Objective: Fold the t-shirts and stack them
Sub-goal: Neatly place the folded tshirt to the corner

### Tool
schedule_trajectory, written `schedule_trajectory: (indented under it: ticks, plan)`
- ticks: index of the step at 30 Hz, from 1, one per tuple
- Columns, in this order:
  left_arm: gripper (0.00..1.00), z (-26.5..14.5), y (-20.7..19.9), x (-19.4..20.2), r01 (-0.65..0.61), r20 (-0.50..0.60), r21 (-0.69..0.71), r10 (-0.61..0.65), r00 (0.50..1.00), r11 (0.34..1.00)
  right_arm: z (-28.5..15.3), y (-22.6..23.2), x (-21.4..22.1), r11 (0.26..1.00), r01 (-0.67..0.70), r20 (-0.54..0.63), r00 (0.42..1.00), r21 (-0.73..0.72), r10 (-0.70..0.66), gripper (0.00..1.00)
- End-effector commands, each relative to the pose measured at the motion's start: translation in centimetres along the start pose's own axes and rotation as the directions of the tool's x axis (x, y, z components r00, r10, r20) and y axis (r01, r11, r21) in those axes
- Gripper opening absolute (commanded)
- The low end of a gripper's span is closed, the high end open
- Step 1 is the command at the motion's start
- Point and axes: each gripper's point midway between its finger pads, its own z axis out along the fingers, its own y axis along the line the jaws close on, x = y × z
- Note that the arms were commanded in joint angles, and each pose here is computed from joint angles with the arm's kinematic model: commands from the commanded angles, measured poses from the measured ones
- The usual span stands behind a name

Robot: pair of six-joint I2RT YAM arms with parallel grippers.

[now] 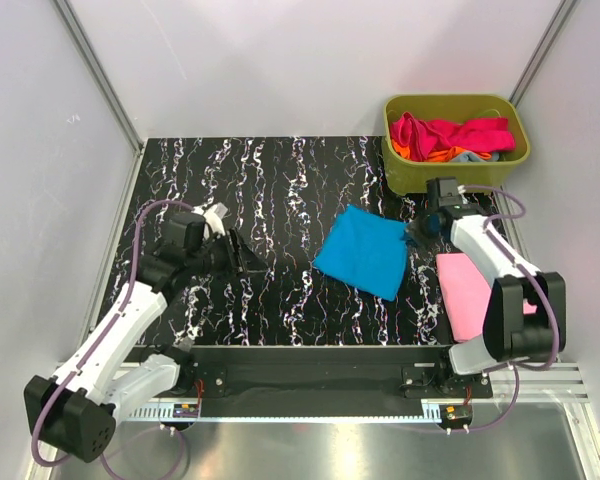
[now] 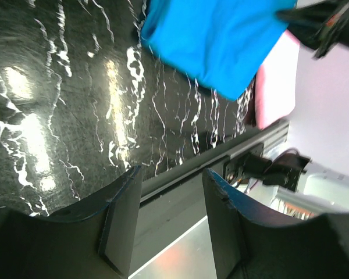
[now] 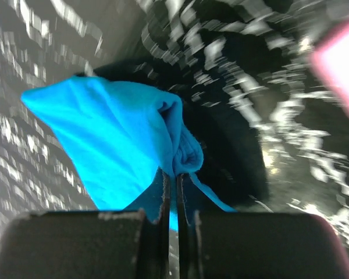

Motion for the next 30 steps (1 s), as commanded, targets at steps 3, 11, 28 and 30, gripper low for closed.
schedule_trajectory:
  ticks: [3, 11, 28, 30]
  plan:
    - [0.51, 0.2, -1.4, 2.0, -0.108, -0.054, 0.064, 0.112, 0.992, 0.992, -4.4, -2.3, -6.1, 0.980, -0.161, 0.268, 0.955, 0.117, 0.125, 0.00]
    - [0.51, 0.4, -1.7, 4.0, -0.179, -0.112, 0.093, 0.189, 0.976, 0.979, -8.7, -5.2, -12.0, 0.929, -0.326, 0.451, 0.865, 0.172, 0.220, 0.00]
    - [0.51, 1.1, -0.4, 3.3, -0.148, -0.183, 0.119, 0.168, 0.969, 0.982, -16.0, -5.9, -16.7, 0.909, -0.376, 0.553, 0.802, 0.177, 0.224, 0.00]
    - [0.51, 1.1, 0.0, 3.2, -0.131, -0.182, 0.120, 0.152, 0.972, 0.984, -16.3, -6.3, -16.8, 0.904, -0.390, 0.558, 0.796, 0.177, 0.234, 0.00]
